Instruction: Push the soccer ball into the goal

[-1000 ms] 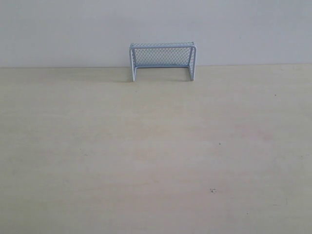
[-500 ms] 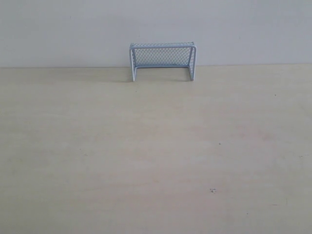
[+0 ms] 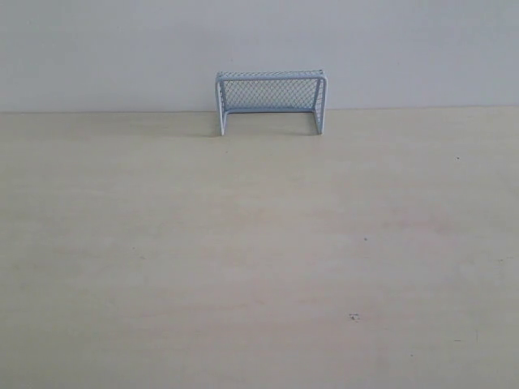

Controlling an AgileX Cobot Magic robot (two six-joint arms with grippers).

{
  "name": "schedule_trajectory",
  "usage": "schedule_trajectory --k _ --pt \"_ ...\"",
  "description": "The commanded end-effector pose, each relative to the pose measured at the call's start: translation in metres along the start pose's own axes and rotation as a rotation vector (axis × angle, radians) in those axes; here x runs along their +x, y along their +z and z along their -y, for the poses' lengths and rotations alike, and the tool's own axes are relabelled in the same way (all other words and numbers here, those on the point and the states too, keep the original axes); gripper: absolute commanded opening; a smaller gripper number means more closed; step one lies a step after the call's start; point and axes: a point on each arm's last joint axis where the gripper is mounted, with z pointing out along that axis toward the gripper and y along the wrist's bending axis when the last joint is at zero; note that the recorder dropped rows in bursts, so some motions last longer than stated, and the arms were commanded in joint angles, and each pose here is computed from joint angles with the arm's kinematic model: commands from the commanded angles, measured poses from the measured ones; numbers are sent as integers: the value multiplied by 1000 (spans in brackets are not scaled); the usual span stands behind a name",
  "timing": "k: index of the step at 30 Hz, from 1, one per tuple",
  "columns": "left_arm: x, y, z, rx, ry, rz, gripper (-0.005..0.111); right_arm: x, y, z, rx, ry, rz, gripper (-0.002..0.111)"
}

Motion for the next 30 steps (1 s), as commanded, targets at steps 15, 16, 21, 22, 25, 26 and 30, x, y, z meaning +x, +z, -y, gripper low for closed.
schedule_trajectory --k 15,16,21,22,25,26,30 --pt "-2 0 0 8 -7 3 6 27 -11 2 10 34 13 0" --pt "-2 0 0 8 -7 3 6 27 -11 2 10 33 16 0" --pt "-2 0 0 8 -7 3 6 29 -13 2 11 16 6 0" --pt "-2 0 0 8 -7 3 6 30 -13 2 11 15 -6 0" --pt "-2 0 0 8 -7 3 6 32 -13 3 12 3 -35 0" --pt "-2 0 0 8 -7 3 6 33 -13 3 12 -2 -36 0" --pt "-2 0 0 8 -7 3 6 34 -13 3 12 -12 -47 0"
